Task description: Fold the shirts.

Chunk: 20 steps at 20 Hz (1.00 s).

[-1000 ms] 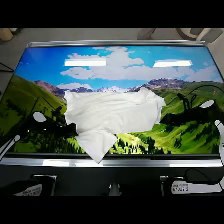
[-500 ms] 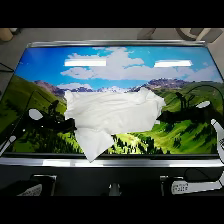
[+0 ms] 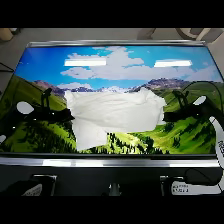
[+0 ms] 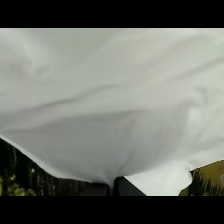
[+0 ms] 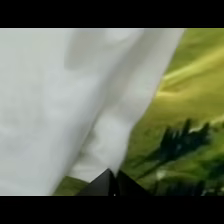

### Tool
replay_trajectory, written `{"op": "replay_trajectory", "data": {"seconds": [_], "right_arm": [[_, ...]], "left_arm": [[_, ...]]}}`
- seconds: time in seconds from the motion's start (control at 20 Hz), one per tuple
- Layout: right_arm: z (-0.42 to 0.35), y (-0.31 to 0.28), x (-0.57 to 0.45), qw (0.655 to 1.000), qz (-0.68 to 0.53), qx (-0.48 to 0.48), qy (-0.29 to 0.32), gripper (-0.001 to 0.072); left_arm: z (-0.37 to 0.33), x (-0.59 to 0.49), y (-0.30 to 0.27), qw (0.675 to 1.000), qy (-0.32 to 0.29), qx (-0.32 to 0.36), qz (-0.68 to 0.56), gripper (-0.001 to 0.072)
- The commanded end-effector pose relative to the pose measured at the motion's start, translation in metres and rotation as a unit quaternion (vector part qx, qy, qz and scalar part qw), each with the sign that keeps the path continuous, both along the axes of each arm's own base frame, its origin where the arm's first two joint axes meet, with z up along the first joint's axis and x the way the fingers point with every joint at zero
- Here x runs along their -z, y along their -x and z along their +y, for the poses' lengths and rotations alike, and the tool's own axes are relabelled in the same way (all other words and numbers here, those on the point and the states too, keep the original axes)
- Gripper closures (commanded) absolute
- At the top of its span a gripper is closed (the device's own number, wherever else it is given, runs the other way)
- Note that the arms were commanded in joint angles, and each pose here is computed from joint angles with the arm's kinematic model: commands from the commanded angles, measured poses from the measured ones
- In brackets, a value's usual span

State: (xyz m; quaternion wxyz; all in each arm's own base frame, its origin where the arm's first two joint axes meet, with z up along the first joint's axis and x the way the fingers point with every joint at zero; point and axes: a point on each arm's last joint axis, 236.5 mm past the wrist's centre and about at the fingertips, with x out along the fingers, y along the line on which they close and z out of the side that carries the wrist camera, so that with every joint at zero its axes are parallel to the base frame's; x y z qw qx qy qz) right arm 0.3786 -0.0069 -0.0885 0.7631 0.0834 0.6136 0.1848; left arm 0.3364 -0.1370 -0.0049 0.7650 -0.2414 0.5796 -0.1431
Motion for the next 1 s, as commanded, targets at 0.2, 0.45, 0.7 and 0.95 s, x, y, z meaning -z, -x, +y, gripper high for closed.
{"op": "replay_trajectory", "data": {"seconds": [0.2,0.45,0.7,0.95], "right_arm": [[0.003,-0.018,-0.402,0.864,-0.486,-0.017,0.132,0.0692],[0.009,0.174,-0.643,0.590,-0.760,0.080,0.262,0.0691],[0.014,0.193,-0.643,0.592,-0.761,0.088,0.251,0.0691],[0.004,0.145,-0.605,0.657,-0.707,0.069,0.253,0.0691]], "left_arm": [[0.037,-0.418,-0.007,0.857,0.006,-0.055,-0.512,0.0683],[0.076,-0.648,0.201,0.595,-0.020,-0.135,-0.792,0.0683],[0.070,-0.624,0.203,0.643,-0.019,-0.125,-0.755,0.0683],[0.087,-0.576,0.141,0.724,-0.063,-0.144,-0.671,0.0683]]}}
